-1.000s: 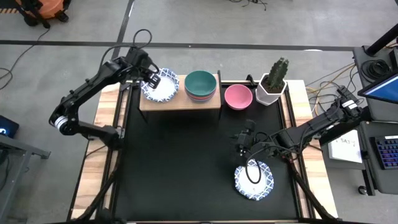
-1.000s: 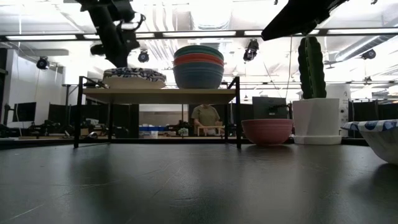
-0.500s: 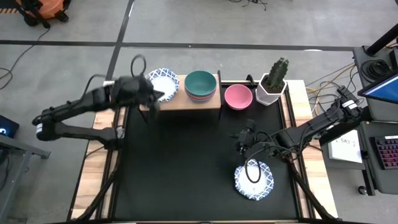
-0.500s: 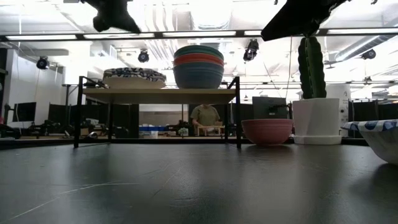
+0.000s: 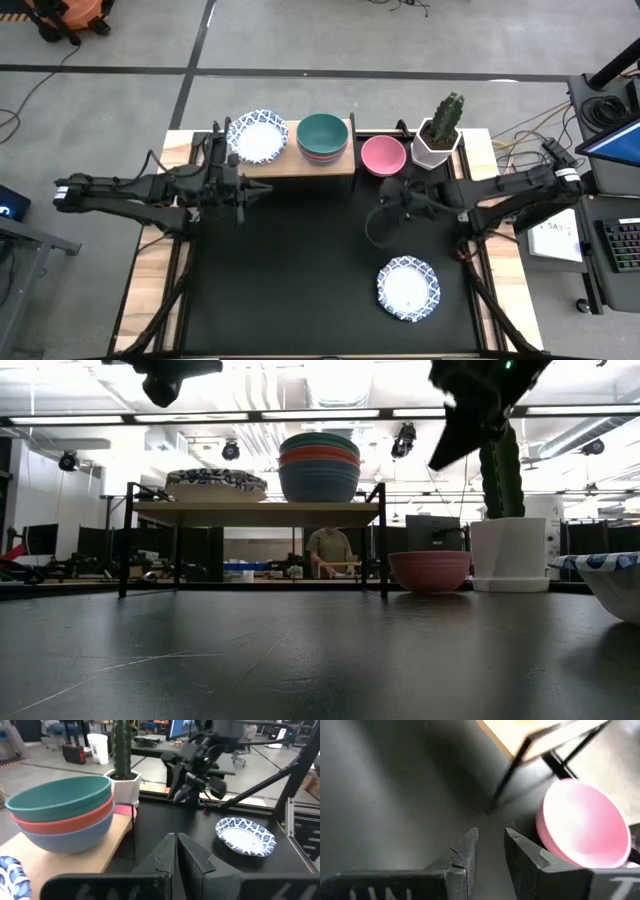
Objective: Place and stack bowls onto a shelf
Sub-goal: Stack the pink bowl on top of the green bowl on the shelf
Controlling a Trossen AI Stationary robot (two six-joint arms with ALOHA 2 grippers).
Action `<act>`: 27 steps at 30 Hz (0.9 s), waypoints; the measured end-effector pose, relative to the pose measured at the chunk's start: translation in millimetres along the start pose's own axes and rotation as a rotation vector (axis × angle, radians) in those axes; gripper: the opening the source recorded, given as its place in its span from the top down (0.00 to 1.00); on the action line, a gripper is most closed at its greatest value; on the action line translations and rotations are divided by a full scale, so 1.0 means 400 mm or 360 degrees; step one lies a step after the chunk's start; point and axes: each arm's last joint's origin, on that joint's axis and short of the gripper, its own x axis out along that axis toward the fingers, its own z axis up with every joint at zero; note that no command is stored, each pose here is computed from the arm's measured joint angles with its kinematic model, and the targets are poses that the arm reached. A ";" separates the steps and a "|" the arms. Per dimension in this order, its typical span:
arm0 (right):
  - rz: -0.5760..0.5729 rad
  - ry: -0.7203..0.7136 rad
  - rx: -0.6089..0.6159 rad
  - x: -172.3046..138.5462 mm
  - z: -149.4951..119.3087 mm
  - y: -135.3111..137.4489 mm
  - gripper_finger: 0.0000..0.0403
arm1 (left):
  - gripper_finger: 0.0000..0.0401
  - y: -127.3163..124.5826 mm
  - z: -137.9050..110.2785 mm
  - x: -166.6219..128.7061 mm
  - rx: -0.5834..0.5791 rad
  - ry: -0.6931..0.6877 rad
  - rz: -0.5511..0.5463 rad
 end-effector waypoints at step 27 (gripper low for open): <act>-0.0060 0.0274 -0.0200 0.085 0.008 -0.165 0.79 | 1.00 0.003 0.007 0.027 0.0361 0.0004 0.0210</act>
